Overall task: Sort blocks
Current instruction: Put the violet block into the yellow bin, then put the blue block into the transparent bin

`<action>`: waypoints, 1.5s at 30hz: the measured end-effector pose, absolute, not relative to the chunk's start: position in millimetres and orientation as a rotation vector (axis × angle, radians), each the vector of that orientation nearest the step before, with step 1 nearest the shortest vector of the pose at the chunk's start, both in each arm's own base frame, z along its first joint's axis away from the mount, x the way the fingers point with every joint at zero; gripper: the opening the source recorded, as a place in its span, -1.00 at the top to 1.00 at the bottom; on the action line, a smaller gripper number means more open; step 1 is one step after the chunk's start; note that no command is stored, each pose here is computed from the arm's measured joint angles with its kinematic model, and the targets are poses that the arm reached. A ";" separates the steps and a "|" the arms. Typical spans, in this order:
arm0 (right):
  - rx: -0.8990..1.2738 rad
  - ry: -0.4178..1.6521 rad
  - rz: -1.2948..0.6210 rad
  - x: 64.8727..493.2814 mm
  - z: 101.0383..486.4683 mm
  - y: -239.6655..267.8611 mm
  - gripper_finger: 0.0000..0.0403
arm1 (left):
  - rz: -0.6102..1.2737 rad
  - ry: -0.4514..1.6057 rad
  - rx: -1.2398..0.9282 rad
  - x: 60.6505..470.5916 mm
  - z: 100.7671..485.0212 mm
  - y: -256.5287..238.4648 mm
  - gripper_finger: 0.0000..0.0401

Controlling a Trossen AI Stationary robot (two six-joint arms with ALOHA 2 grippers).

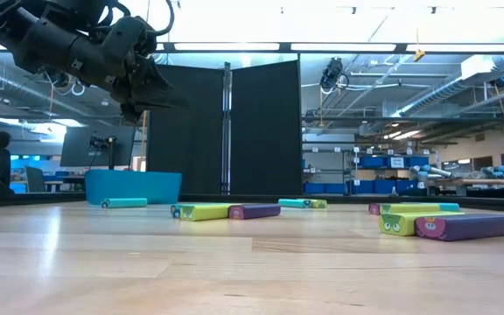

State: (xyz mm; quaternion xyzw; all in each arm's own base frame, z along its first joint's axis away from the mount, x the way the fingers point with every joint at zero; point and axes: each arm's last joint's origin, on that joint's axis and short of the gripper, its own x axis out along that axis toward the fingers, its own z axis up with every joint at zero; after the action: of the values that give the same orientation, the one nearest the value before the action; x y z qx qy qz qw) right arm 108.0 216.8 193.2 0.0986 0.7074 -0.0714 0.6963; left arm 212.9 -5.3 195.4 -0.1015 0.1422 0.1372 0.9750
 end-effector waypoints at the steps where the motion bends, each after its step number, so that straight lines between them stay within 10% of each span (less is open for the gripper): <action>1: 0.211 1.585 -0.158 108.0 191.7 217.1 0.46 | 0.277 0.287 -0.205 212.8 195.4 -5.3 0.96; 23: 0.198 1.676 -0.051 113.0 150.9 218.0 0.46 | 0.277 0.288 -0.206 212.8 195.2 -5.2 0.96; 33: 0.203 1.709 -0.076 121.4 148.1 208.3 0.00 | 0.262 0.295 -0.212 212.8 194.8 -5.7 0.96; 45: 0.084 1.816 -0.088 134.3 187.8 204.2 0.19 | 0.259 0.299 -0.213 212.7 194.5 -5.8 0.96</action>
State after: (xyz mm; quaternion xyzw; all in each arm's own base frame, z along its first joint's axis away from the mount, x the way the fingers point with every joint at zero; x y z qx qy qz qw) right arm 134.3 204.2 187.8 0.0364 0.7878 -0.0381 0.6136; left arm 212.7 -5.8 194.5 -0.1055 0.1480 0.1286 0.9749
